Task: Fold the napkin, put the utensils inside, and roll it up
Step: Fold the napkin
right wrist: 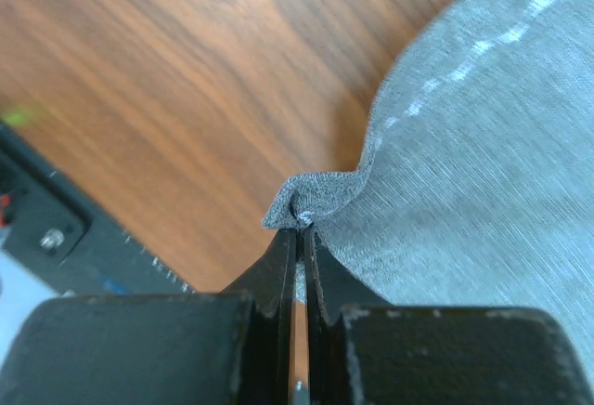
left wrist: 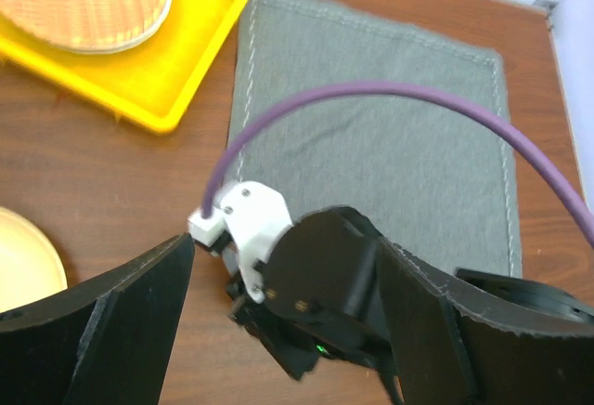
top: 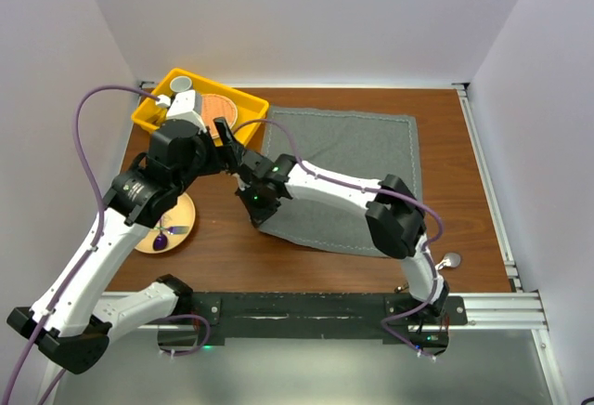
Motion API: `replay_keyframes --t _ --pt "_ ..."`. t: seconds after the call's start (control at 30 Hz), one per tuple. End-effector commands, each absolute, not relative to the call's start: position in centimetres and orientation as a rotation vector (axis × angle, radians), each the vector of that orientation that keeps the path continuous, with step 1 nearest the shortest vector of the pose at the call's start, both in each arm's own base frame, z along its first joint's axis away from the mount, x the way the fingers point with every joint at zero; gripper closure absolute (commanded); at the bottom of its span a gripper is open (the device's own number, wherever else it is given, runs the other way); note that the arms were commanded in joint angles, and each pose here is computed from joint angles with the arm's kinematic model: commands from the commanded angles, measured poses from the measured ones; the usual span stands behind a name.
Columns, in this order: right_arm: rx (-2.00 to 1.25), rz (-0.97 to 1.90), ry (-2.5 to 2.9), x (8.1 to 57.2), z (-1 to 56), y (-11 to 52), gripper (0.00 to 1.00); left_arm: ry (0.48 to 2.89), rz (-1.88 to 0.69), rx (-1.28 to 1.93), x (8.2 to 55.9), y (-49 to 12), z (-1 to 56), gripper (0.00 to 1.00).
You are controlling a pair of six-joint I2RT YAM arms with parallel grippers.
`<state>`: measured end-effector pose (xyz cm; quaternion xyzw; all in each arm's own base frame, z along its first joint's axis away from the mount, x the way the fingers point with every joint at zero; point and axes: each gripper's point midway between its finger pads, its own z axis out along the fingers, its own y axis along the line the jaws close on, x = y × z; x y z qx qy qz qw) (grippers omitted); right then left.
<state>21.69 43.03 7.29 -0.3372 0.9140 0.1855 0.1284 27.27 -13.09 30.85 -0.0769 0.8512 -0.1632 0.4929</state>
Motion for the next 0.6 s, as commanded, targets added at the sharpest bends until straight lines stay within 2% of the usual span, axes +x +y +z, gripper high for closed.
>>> replay_keyframes --t 0.0,0.33,0.57 --pt "-0.762 0.612 2.62 24.9 13.2 40.1 1.0 2.031 -0.385 -0.173 27.6 -12.8 31.5 0.16" --pt "-0.259 0.329 2.607 40.5 13.8 22.4 1.0 2.046 -0.385 -0.108 28.1 -13.6 30.7 0.16" --pt "-0.047 0.221 2.598 47.1 11.5 13.7 1.0 2.042 -0.383 -0.062 28.2 -13.9 30.3 0.16"
